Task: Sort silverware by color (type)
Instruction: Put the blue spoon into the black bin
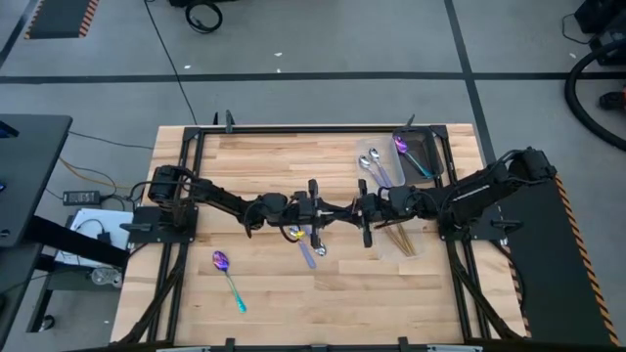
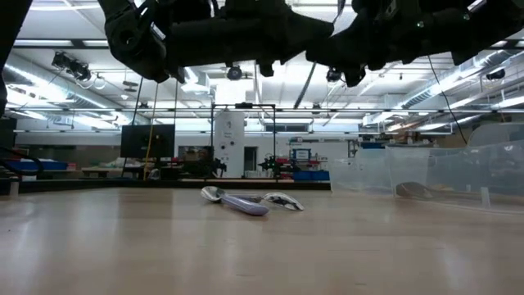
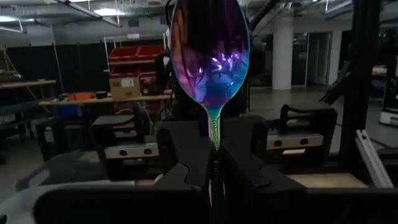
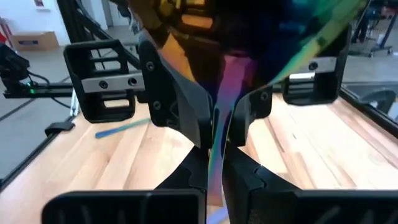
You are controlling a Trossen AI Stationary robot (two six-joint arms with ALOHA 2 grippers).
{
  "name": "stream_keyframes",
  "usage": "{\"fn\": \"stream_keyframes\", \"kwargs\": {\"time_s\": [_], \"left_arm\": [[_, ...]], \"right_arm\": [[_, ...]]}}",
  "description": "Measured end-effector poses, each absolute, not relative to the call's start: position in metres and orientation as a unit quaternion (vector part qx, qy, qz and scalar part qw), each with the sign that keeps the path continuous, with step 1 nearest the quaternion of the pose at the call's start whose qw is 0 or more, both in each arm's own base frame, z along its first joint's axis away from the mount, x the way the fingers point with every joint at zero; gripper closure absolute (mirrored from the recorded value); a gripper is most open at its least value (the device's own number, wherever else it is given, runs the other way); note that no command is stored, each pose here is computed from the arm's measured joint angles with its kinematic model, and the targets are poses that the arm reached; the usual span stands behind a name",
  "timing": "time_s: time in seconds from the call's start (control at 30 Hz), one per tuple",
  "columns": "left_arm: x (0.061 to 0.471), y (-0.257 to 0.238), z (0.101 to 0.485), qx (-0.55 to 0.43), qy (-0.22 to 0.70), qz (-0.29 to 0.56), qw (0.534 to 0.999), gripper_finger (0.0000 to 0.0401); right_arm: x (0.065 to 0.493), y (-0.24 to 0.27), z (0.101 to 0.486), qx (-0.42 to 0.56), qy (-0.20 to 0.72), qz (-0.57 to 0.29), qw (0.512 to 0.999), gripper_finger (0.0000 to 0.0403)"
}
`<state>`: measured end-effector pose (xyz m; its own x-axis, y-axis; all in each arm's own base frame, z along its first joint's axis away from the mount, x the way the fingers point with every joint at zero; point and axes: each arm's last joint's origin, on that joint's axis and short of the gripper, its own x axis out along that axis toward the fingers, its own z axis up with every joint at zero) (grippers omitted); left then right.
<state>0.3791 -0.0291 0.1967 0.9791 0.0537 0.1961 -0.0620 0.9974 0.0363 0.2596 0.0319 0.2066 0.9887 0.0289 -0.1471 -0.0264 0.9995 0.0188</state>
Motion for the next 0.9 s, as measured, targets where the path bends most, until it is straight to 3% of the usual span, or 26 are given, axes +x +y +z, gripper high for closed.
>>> {"fn": "stream_keyframes", "kwargs": {"time_s": [0.47,0.9], "left_arm": [[0.36,-0.026,0.2,0.006,-0.02,0.063,0.998,0.0234],[0.344,-0.028,0.191,-0.074,0.137,0.081,0.984,0.0229]], "right_arm": [[0.241,0.029,0.207,0.024,0.157,0.004,0.987,0.0369],[0.215,0.006,0.208,0.09,0.243,-0.078,0.963,0.0368]]}}
